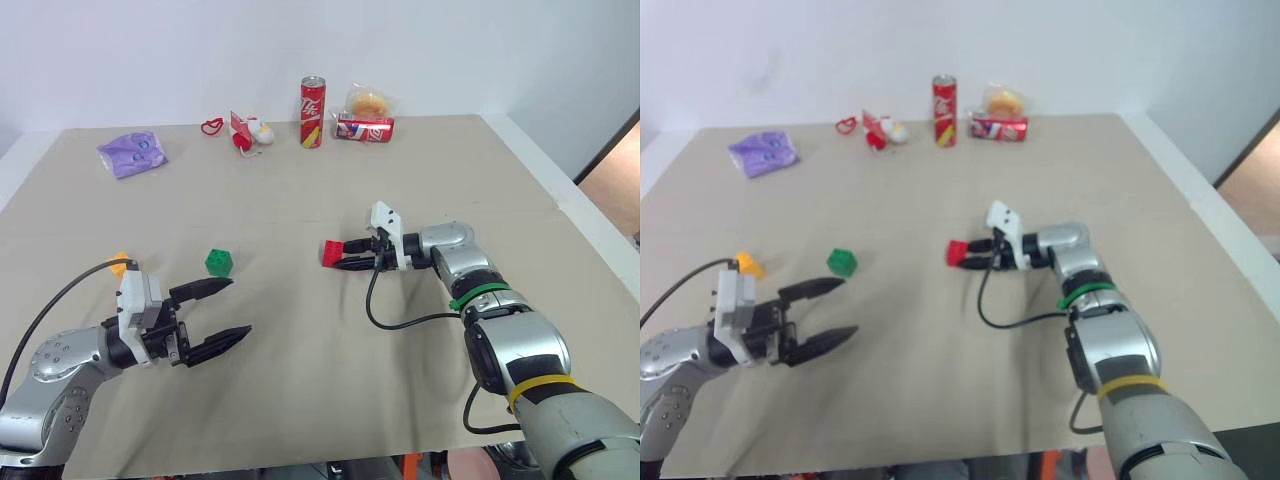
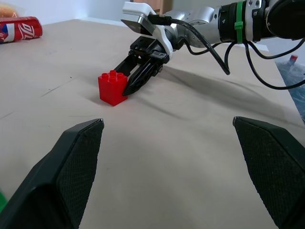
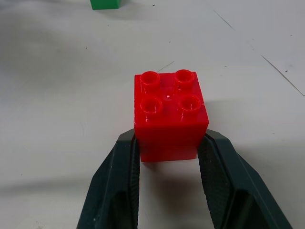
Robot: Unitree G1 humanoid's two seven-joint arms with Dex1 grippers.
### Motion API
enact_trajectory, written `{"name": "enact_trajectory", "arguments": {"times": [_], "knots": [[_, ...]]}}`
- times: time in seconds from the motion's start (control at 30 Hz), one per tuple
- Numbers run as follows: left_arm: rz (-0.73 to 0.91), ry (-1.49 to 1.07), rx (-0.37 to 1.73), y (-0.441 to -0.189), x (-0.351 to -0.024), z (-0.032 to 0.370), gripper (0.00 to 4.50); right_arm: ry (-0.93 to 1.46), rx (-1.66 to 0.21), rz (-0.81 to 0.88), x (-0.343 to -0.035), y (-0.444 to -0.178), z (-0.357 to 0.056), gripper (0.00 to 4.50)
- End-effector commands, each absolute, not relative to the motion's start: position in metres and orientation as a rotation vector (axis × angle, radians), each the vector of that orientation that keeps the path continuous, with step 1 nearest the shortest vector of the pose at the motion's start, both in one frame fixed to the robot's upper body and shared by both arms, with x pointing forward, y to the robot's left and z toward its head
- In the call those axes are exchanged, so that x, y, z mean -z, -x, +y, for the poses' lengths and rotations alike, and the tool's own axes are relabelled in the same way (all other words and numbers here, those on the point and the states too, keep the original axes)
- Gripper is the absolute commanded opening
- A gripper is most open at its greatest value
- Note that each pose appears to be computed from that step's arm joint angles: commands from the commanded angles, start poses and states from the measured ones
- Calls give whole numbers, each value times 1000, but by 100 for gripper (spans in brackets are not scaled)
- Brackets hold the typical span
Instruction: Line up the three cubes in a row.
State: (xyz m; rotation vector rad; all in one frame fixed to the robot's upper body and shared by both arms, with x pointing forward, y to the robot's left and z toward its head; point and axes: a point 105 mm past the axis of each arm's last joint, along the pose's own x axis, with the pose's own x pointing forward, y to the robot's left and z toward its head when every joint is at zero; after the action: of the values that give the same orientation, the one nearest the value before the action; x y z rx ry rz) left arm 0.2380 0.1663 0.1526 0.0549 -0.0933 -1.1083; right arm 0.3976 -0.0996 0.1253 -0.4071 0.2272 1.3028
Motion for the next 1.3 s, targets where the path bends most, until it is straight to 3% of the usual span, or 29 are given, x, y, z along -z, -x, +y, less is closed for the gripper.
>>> {"name": "enact_trajectory", "arguments": {"times": [0.03,0.2,0.47,0.87,1.3], "knots": [[-136,-82,1108,-240,-160,168,450,429,-1277,167,-144,-404,-100,118],[-118,-88,1138,-238,-157,167,450,413,-1345,133,-156,-396,-104,118],[-88,-100,1180,-239,-151,168,450,472,-1580,145,-153,-354,-105,118],[-49,-95,1267,-238,-139,164,450,515,-1554,160,-125,-331,-97,118],[-57,-112,1267,-244,-136,166,450,487,-1448,169,-117,-339,-105,118]]}}
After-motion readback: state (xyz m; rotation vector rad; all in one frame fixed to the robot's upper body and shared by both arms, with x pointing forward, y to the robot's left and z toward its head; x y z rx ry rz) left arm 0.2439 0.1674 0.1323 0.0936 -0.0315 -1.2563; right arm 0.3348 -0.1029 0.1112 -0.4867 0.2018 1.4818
